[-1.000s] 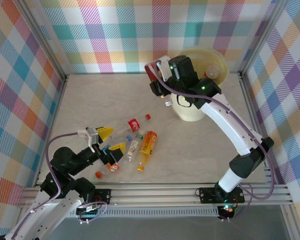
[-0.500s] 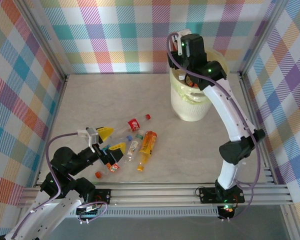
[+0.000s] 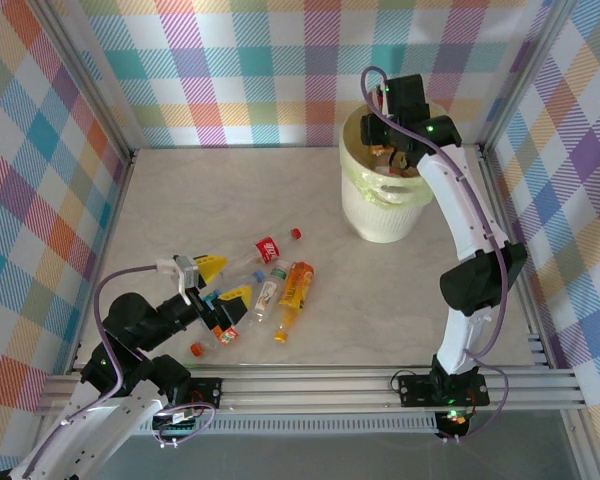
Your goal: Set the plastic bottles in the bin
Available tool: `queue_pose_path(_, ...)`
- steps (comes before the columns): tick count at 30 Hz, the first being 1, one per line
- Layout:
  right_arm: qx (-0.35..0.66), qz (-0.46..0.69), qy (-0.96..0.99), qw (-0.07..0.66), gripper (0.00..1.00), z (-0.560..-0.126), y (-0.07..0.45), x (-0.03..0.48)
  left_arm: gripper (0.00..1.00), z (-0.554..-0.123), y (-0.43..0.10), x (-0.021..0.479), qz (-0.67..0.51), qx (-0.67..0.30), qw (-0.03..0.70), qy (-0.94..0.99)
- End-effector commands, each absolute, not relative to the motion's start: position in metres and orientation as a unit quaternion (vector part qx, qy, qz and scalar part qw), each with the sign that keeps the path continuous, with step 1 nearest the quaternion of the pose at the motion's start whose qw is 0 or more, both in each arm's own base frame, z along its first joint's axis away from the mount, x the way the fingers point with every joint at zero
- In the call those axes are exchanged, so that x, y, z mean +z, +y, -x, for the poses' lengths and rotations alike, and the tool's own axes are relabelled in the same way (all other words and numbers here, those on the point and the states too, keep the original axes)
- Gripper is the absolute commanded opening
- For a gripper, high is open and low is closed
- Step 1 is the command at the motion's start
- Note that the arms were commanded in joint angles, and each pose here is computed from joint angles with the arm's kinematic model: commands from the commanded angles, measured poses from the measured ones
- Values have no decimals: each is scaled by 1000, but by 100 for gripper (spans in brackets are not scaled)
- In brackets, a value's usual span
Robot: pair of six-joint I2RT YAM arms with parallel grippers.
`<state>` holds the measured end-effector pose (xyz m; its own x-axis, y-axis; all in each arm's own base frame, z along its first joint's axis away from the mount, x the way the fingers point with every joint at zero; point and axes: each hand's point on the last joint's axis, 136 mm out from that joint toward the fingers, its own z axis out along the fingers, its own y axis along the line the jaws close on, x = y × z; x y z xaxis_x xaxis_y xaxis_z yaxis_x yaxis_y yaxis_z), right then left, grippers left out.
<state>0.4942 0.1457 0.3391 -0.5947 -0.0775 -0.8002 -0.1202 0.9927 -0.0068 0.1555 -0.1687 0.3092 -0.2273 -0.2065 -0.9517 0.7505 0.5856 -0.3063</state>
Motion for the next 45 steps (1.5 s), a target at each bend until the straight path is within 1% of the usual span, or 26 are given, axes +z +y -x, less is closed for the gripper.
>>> queue_pose_path(1, 72, 52, 902, 422, 65, -481, 158, 332, 100, -156, -169, 314, -204, -406, 594, 664)
queue_pose_path(6, 98, 36, 906, 410, 69, -474, 155, 326, 100, -157, -169, 313, -203, -406, 592, 665)
queue_pose_path(11, 111, 30, 902, 416, 80, -469, 150, 337, 100, -157, -170, 313, -203, -407, 591, 667)
queue_pose_path(16, 121, 43, 894, 429, 86, -456, 149, 354, 100, -158, -170, 311, -202, -407, 588, 670)
queue_pose_path(21, 153, 70, 881, 443, 90, -429, 155, 369, 100, -159, -171, 311, -199, -409, 580, 675)
queue_pose_path(26, 171, 91, 874, 445, 90, -392, 158, 372, 100, -156, -174, 309, -216, -406, 574, 677)
queue_pose_path(28, 178, 90, 877, 438, 90, -375, 158, 370, 100, -154, -174, 304, -234, -389, 566, 688)
queue_pose_path(31, 202, 84, 884, 414, 90, -351, 165, 357, 100, -154, -169, 282, -249, -351, 535, 727)
queue_pose_path(36, 245, 56, 899, 359, 89, -313, 179, 323, 100, -146, -167, 276, -249, -353, 501, 750)
queue_pose_path(40, 276, 23, 913, 300, 88, -290, 193, 290, 100, -143, -156, 273, -229, -331, 468, 787)
queue_pose_path(45, 267, 20, 931, 249, 88, -266, 220, 246, 100, -142, -150, 261, -172, -334, 421, 825)
